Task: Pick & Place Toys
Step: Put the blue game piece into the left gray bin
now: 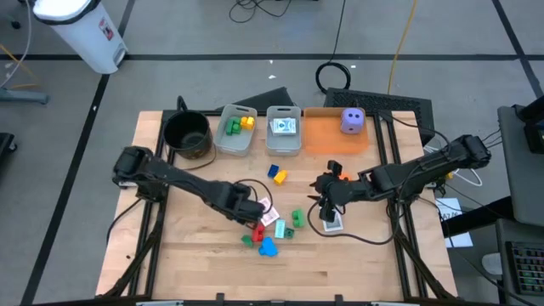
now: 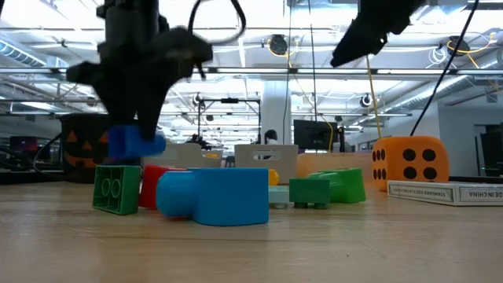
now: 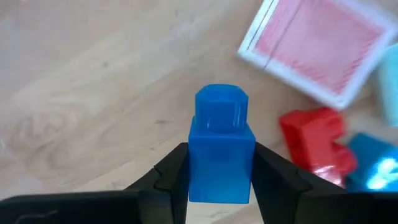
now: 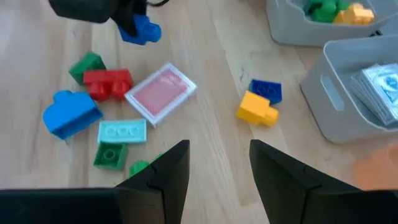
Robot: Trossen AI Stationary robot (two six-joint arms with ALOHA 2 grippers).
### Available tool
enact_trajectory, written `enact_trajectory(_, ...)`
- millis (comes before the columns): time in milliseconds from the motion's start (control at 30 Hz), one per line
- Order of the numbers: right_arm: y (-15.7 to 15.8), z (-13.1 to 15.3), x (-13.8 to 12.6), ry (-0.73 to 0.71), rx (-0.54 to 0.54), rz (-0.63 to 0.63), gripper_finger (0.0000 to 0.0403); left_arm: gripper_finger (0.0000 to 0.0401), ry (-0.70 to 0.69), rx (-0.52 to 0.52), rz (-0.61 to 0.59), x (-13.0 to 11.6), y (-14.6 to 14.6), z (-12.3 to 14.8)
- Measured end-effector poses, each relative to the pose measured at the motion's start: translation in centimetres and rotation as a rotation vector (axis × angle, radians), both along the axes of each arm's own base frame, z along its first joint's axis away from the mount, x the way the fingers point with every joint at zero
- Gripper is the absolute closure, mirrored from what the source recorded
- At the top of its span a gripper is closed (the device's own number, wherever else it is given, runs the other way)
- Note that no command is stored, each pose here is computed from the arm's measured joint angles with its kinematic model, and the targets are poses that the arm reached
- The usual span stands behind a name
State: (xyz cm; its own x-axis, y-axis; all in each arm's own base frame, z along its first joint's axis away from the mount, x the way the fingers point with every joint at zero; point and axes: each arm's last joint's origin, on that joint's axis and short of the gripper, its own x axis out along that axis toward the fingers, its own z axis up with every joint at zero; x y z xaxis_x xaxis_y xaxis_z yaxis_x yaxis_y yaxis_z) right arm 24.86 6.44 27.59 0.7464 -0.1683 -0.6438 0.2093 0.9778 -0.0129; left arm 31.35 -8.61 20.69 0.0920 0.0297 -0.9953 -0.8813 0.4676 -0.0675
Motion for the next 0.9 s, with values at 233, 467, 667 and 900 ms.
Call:
enact_trajectory(233, 0.0, 2.8, -0.1, -0.233, 0.081, 0.017, 0.0243, 0.0252, -0.27, 0.125, 0.056, -2.3, 1.4, 6.1)
enact_trajectory(467, -1.8, 8.6, -1.0, -0.673, 0.313, 0.091, 0.0243, 0.0261, -0.681, 0.279, 0.018, -3.8, 2.5, 12.3)
enact_trajectory(667, -3.6, 10.3, -1.3, -0.808, 0.444, 0.145, 0.024, 0.0252, -0.955, 0.371, -0.062, -2.4, 3.5, 15.3)
enact_trajectory(900, -4.9, 9.6, -0.6, -0.767, 0.509, 0.101, 0.0191, 0.0258, -1.119, 0.435, -0.163, -1.2, 5.2, 17.1)
